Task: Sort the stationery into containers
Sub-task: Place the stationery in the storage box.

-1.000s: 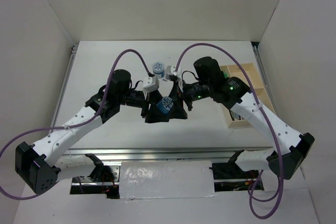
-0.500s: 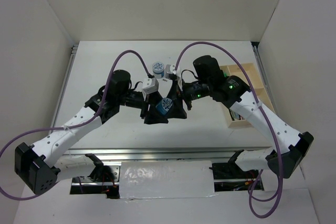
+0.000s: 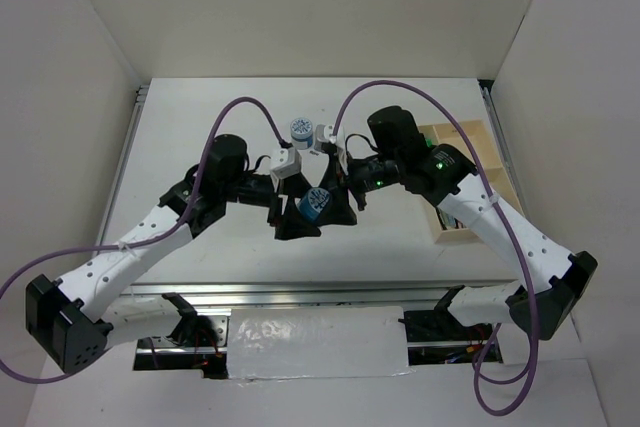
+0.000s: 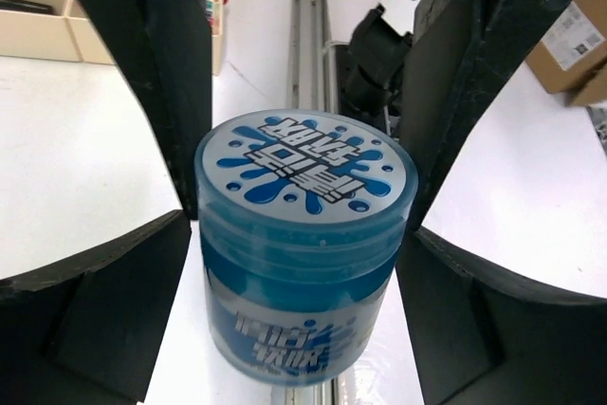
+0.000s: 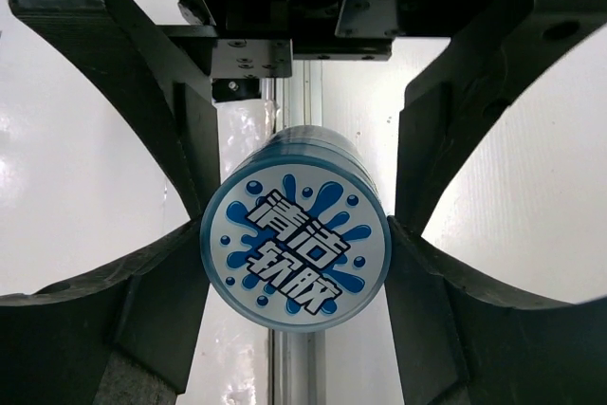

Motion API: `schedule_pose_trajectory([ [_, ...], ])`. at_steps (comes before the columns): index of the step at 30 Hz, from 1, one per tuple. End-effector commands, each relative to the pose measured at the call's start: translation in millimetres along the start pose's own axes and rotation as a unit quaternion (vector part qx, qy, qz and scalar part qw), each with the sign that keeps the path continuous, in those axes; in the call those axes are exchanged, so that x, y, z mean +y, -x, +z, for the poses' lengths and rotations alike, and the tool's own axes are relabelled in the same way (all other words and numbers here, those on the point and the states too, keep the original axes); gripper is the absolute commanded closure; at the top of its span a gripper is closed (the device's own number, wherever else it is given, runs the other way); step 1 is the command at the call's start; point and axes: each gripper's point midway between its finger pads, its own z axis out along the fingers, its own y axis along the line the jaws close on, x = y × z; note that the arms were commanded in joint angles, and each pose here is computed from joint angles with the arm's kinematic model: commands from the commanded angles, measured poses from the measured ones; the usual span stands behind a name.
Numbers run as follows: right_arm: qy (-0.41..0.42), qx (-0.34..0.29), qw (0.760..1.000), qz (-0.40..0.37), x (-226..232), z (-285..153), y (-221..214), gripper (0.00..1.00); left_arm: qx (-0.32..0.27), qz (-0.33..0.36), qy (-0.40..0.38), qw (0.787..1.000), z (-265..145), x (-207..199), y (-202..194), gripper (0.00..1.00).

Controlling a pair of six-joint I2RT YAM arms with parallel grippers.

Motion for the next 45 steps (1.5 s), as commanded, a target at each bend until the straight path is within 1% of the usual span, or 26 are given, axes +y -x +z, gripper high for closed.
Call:
schedule_pose_trajectory([
  [1, -0.010, -0.015, 1.000, -0.007, 0, -9, 12, 0.97, -0.022, 0.021, 0.029, 0.999, -7, 2, 18, 0.01],
  [2, -0.018, -0.014, 1.000, -0.001, -4, -11, 10, 1.00, -0.021, 0.013, 0.035, 0.999, -9, 4, 17, 0.01],
  [7, -0.047, -0.013, 0.999, 0.016, -16, -22, 0, 1.00, -0.013, -0.017, 0.078, 0.997, -19, 18, 9, 0.01],
  [8, -0.054, -0.010, 0.998, 0.024, -20, -25, -5, 1.00, -0.013, -0.035, 0.104, 0.994, -24, 30, 9, 0.01],
  [10, -0.089, -0.013, 0.995, 0.040, -36, -39, -10, 1.00, 0.001, -0.072, 0.130, 0.989, -34, 40, -1, 0.01],
  [11, -0.104, -0.009, 0.993, 0.048, -45, -43, -17, 1.00, -0.003, -0.088, 0.163, 0.983, -46, 56, -3, 0.01],
  [13, -0.168, 0.001, 0.983, 0.069, -77, -66, -32, 1.00, -0.013, -0.117, 0.205, 0.972, -68, 75, -8, 0.01],
  [15, -0.244, 0.004, 0.965, 0.093, -111, -96, -48, 1.00, -0.018, -0.124, 0.237, 0.963, -82, 88, -9, 0.01],
  [16, -0.301, 0.011, 0.949, 0.099, -134, -113, -60, 1.00, -0.021, -0.128, 0.260, 0.957, -91, 97, -10, 0.01],
  [18, -0.366, 0.023, 0.923, 0.114, -164, -143, -79, 1.00, -0.018, -0.130, 0.306, 0.943, -101, 113, -11, 0.01],
  [19, -0.427, 0.028, 0.894, 0.132, -188, -177, -96, 1.00, -0.011, -0.134, 0.317, 0.939, -102, 118, -12, 0.01],
  [20, -0.455, 0.039, 0.879, 0.136, -200, -195, -105, 1.00, -0.006, -0.135, 0.325, 0.936, -104, 121, -12, 0.01],
  [21, -0.494, 0.047, 0.854, 0.159, -222, -227, -122, 1.00, 0.003, -0.140, 0.333, 0.932, -105, 127, -12, 0.01],
  [22, -0.514, 0.053, 0.839, 0.169, -234, -243, -130, 1.00, 0.008, -0.141, 0.340, 0.930, -105, 129, -12, 0.01],
  [24, -0.562, 0.064, 0.800, 0.201, -262, -283, -156, 1.00, 0.024, -0.134, 0.367, 0.920, -108, 140, -14, 0.01],
  [25, -0.586, 0.057, 0.782, 0.207, -272, -301, -155, 1.00, 0.028, -0.133, 0.379, 0.915, -111, 146, -14, 0.01],
  [26, -0.590, 0.061, 0.773, 0.223, -285, -308, -167, 1.00, 0.031, -0.128, 0.383, 0.914, -112, 149, -14, 0.01],
  [28, -0.615, 0.054, 0.756, 0.219, -301, -329, -164, 1.00, 0.045, -0.124, 0.380, 0.916, -110, 150, -19, 0.01],
  [29, -0.616, 0.072, 0.748, 0.235, -313, -330, -182, 1.00, 0.050, -0.127, 0.382, 0.914, -110, 152, -22, 0.01],
  [31, -0.626, 0.077, 0.739, 0.237, -326, -339, -179, 1.00, 0.061, -0.133, 0.387, 0.910, -110, 154, -29, 0.01],
  [32, -0.628, 0.090, 0.732, 0.249, -335, -340, -192, 1.00, 0.066, -0.133, 0.387, 0.910, -109, 155, -32, 0.01],
  [34, -0.638, 0.088, 0.726, 0.242, -348, -346, -188, 1.00, 0.069, -0.134, 0.391, 0.908, -110, 157, -36, 0.01],
  [35, -0.640, 0.096, 0.721, 0.246, -354, -346, -196, 1.00, 0.069, -0.135, 0.390, 0.908, -109, 157, -37, 0.01],
  [39, -0.643, 0.093, 0.723, 0.237, -374, -346, -197, 1.00, 0.063, -0.140, 0.385, 0.910, -106, 157, -38, 0.01],
  [40, -0.637, 0.100, 0.723, 0.249, -382, -341, -209, 1.00, 0.064, -0.142, 0.384, 0.910, -105, 157, -38, 0.01],
  [45, -0.625, 0.088, 0.725, 0.277, -392, -335, -221, 1.00, 0.073, -0.146, 0.382, 0.910, -104, 158, -41, 0.01],
])
